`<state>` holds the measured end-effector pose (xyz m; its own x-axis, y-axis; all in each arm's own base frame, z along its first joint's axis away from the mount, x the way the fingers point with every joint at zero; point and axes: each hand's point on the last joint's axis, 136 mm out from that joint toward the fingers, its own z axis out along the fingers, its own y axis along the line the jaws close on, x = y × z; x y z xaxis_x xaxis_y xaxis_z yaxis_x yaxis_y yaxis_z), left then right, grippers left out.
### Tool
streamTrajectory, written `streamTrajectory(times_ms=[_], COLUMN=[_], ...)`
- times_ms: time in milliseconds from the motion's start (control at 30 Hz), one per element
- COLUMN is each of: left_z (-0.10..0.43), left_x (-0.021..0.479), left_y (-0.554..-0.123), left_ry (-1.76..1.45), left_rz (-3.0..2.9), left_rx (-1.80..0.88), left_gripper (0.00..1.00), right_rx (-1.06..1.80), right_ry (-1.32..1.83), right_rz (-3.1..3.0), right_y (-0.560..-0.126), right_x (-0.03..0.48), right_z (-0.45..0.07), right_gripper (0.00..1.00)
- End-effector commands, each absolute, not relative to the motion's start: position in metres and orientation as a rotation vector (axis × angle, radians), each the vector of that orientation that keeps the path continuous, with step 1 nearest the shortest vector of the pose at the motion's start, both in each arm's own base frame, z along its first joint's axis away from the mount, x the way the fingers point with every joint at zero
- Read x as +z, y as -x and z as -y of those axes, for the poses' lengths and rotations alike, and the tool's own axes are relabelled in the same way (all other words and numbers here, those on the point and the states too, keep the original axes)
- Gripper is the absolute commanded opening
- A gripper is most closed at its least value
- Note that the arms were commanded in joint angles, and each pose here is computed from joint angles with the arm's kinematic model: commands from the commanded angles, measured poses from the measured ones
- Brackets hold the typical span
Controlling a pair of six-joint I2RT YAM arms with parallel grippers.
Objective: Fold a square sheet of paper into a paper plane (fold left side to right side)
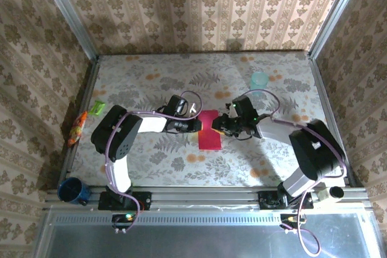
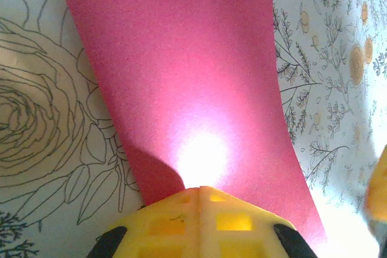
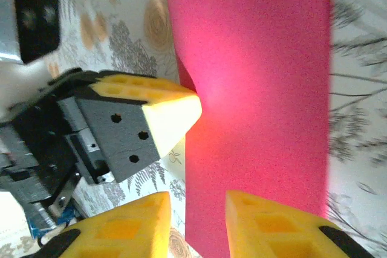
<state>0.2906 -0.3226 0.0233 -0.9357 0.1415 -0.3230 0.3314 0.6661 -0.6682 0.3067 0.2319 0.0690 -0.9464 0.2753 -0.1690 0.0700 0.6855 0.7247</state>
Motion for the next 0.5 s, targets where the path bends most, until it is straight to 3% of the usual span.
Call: streamTrajectory(times_ms=[0, 467], left_z=[0.316, 0.317], left_x=[0.002, 0.004], left_y=[-0.272, -0.272], left_ry=[-0.369, -0.373], left_rz=[-2.732, -2.731], left_rx=[-1.086, -1.083], left_gripper=[0.00, 0.00], right_rx=[0.982, 1.119], right_ry=[-0.283, -0.282], right_rz=[-2.762, -2.827], right_y=[-0.281, -0.263], right_x=[0.049, 0.024], right_z=[-0.203, -0.223], right_gripper=[0.36, 0.38])
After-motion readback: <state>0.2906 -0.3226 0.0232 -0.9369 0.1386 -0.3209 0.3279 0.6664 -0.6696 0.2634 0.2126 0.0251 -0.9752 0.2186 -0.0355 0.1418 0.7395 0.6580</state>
